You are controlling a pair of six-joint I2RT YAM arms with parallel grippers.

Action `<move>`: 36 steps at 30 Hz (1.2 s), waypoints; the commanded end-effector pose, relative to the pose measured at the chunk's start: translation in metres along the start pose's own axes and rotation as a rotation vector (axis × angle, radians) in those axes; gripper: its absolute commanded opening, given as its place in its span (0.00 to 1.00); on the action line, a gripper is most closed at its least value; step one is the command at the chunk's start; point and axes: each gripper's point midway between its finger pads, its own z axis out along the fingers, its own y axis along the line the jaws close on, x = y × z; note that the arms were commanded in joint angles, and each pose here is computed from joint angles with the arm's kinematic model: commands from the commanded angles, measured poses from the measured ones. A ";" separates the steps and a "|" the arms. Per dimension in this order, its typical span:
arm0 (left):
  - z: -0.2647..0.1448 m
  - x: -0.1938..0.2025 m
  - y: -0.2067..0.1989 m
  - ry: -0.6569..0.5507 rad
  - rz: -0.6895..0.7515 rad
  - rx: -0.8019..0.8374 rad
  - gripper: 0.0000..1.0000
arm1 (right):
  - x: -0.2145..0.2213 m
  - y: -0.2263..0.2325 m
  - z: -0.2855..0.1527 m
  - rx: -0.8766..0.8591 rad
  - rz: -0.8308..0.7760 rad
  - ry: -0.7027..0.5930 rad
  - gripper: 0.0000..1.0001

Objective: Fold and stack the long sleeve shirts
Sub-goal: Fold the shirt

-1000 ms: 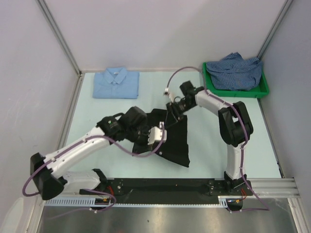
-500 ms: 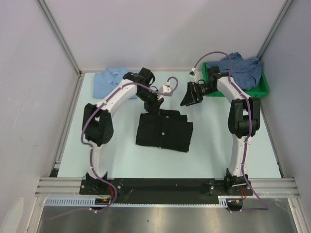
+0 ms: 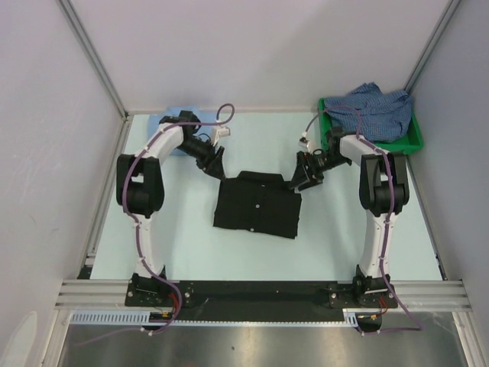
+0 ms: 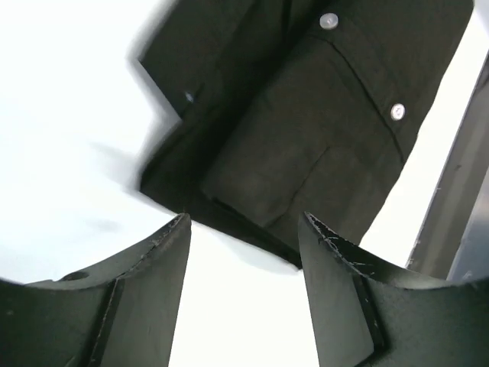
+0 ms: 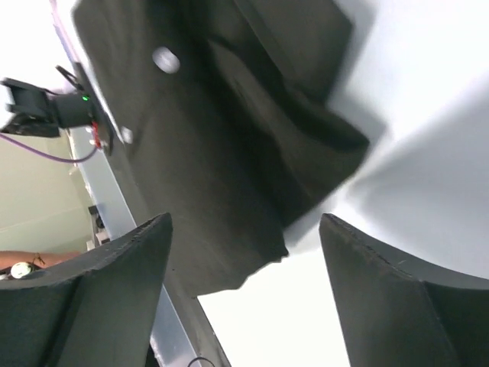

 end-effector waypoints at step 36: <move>0.044 0.013 -0.009 -0.117 -0.083 0.031 0.62 | 0.020 0.039 0.017 0.054 -0.312 0.093 0.00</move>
